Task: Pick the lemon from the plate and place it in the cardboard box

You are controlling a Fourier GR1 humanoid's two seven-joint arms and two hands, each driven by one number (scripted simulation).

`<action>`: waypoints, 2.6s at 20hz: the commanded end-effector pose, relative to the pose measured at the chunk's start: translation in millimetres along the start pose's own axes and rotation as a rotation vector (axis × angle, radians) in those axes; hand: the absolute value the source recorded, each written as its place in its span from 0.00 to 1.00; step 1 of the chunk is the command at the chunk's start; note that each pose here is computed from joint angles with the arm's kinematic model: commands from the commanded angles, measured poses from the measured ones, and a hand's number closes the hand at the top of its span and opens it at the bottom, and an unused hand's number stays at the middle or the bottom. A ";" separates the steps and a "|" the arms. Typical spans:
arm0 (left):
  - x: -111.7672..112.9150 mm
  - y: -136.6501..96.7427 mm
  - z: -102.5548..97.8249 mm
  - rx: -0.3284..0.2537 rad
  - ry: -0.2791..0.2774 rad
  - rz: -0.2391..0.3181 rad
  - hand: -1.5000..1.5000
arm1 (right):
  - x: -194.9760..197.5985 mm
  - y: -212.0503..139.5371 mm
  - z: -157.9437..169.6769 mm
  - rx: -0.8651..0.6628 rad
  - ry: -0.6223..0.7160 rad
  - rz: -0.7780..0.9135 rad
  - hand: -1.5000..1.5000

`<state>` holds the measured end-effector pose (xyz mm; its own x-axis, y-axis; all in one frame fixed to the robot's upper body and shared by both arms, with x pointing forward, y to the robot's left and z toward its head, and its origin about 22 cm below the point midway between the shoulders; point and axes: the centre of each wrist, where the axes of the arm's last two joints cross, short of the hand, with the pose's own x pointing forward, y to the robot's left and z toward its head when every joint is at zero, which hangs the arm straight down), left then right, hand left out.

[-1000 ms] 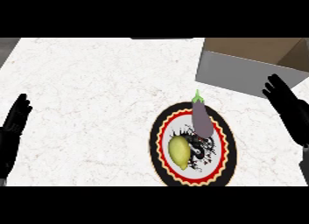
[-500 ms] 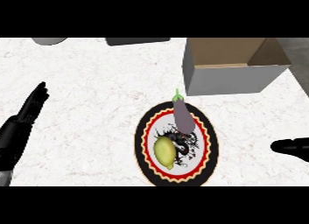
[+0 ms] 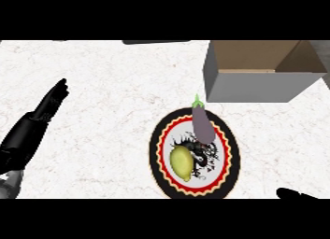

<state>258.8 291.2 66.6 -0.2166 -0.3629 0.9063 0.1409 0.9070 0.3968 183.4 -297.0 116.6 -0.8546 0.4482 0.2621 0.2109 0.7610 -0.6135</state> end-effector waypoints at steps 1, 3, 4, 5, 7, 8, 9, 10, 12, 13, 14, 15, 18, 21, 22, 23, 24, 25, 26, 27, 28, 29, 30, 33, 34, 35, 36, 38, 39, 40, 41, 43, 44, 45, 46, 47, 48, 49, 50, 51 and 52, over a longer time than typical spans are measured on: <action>7.5 -7.7 -10.2 -0.036 -0.014 -0.006 0.50 | 37.5 12.4 15.9 0.108 -0.034 0.150 0.00; 1.2 -10.1 -18.2 -0.026 -0.018 0.006 0.50 | 30.3 4.9 24.7 0.246 0.015 0.264 0.00; -8.6 -5.7 -5.8 -0.043 -0.002 0.006 0.50 | 48.7 9.0 23.9 0.268 0.043 0.278 0.00; -3.2 -2.9 -13.5 -0.015 -0.007 0.006 0.50 | 57.8 13.6 21.2 0.304 0.045 0.303 0.00; 9.5 -5.6 -13.0 -0.060 -0.015 0.002 0.50 | 67.3 17.5 25.1 0.381 0.076 0.373 0.00; 0.1 -6.3 -18.6 -0.039 0.002 -0.010 0.50 | 78.9 17.0 19.9 0.420 0.071 0.383 0.00; 0.7 -0.9 -22.1 -0.023 -0.004 0.015 0.50 | 86.8 22.0 22.8 0.437 0.088 0.408 0.00; 7.0 -4.2 -20.4 -0.048 -0.027 -0.006 0.50 | 95.2 25.9 20.6 0.461 0.115 0.418 0.00; -3.2 -2.9 -32.9 -0.028 -0.020 0.004 0.50 | 100.2 35.3 18.8 0.486 0.120 0.490 0.00; -2.4 -4.6 -27.4 -0.038 -0.026 0.001 0.50 | 106.7 35.0 17.0 0.498 0.149 0.528 0.00; -6.1 -13.8 -23.2 -0.055 -0.009 0.016 0.50 | 116.9 45.1 18.2 0.495 0.166 0.513 0.00; 5.1 -8.4 -25.1 -0.057 -0.025 -0.002 0.50 | 120.6 49.0 19.7 0.533 0.190 0.536 0.00; 8.1 -20.6 -33.5 -0.064 -0.036 0.022 0.50 | 136.2 69.9 11.8 0.558 0.229 0.584 0.00; -3.4 -14.6 -35.8 -0.066 -0.022 0.003 0.50 | 151.3 105.8 9.1 0.592 0.266 0.570 0.00; 8.5 -8.7 -35.3 -0.066 -0.025 0.016 0.50 | 162.6 108.7 8.3 0.590 0.282 0.580 0.00; -1.9 -9.8 -29.1 -0.048 -0.051 -0.004 0.50 | 167.4 116.9 1.4 0.599 0.304 0.585 0.00; 1.0 -11.5 -26.0 -0.071 -0.024 0.018 0.50 | 159.5 133.9 3.3 0.622 0.308 0.589 0.00; -7.8 -31.2 -30.9 -0.065 -0.040 -0.009 0.50 | 167.4 138.9 -4.5 0.628 0.319 0.593 0.00; -10.7 -9.0 -28.3 -0.069 -0.026 0.002 0.50 | 172.1 141.1 3.4 0.618 0.330 0.589 0.00; -5.6 -18.3 -21.4 -0.061 -0.045 0.004 0.50 | 168.8 150.0 -3.0 0.635 0.336 0.583 0.00; -2.5 -15.1 -26.7 -0.074 -0.038 -0.006 0.50 | 163.0 163.3 7.6 0.636 0.345 0.587 0.00; 1.6 -16.6 -18.5 -0.078 -0.035 0.006 0.50 | 168.0 162.5 -16.2 0.638 0.335 0.605 0.00; 6.7 -16.2 -27.3 -0.068 -0.026 -0.003 0.50 | 163.6 156.2 -3.4 0.614 0.362 0.636 0.00; -14.6 -39.8 -19.2 -0.082 -0.028 0.014 0.50 | 167.4 164.1 -4.9 0.605 0.358 0.673 0.00; -4.5 -20.3 -21.3 -0.074 -0.049 0.013 0.50 | 144.9 164.3 7.0 0.599 0.385 0.662 0.00; -4.9 -40.5 -35.0 -0.078 -0.038 0.011 0.50 | 172.0 179.3 -7.7 0.572 0.351 0.673 0.00; 2.4 -23.9 -32.8 -0.069 -0.037 0.012 0.50 | 162.1 180.6 -1.6 0.583 0.370 0.669 0.00; -2.0 -11.2 -35.5 -0.077 -0.036 0.007 0.50 | 139.9 165.0 -19.8 0.583 0.383 0.674 0.00; 25.4 -21.5 -38.0 -0.078 -0.035 0.015 0.50 | 157.5 177.2 -12.6 0.560 0.370 0.672 0.00; 21.8 -10.0 -30.1 -0.076 -0.043 0.001 0.50 | 149.8 178.9 -9.1 0.585 0.387 0.712 0.00; -4.0 -28.2 -34.1 -0.066 -0.040 0.021 0.50 | 157.0 194.8 -4.5 0.590 0.382 0.702 0.00; 0.3 -22.0 -39.6 -0.070 -0.029 0.009 0.50 | 150.1 198.7 -7.9 0.609 0.393 0.728 0.00; 1.9 -27.4 -40.1 -0.069 -0.034 0.002 0.50 | 162.3 178.3 -23.4 0.600 0.406 0.739 0.00; 7.8 -28.2 -29.8 -0.078 -0.032 0.009 0.50 | 134.4 197.8 -19.3 0.597 0.410 0.746 0.00; -4.8 -25.4 -35.5 -0.072 -0.045 0.008 0.50 | 143.0 203.5 -6.7 0.609 0.419 0.745 0.00; -7.0 -11.9 -38.0 -0.073 -0.036 0.018 0.50 | 133.7 197.6 -12.4 0.614 0.414 0.748 0.00; -2.1 -15.8 -17.3 -0.072 -0.046 0.012 0.50 | 130.4 189.3 -6.9 0.619 0.445 0.736 0.00; 8.5 -29.5 -31.9 -0.074 -0.033 0.009 0.50 | 130.5 189.7 -23.5 0.596 0.425 0.742 0.00; 3.1 -5.8 -27.2 -0.087 -0.047 0.010 0.50 | 108.9 194.0 -33.1 0.601 0.453 0.746 0.00; -2.6 -23.8 -35.2 -0.079 -0.035 0.010 0.50 | 138.7 193.8 -12.6 0.587 0.418 0.722 0.00; -15.7 -8.6 -37.3 -0.071 -0.046 -0.003 0.50 | 112.6 193.3 -8.5 0.606 0.438 0.711 0.00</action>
<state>288.8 269.4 62.4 -0.2537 -0.3468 0.9030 0.2143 0.8902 0.4021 110.0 -106.4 57.0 -0.3648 0.9202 -0.1418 0.2370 -0.0555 -0.9699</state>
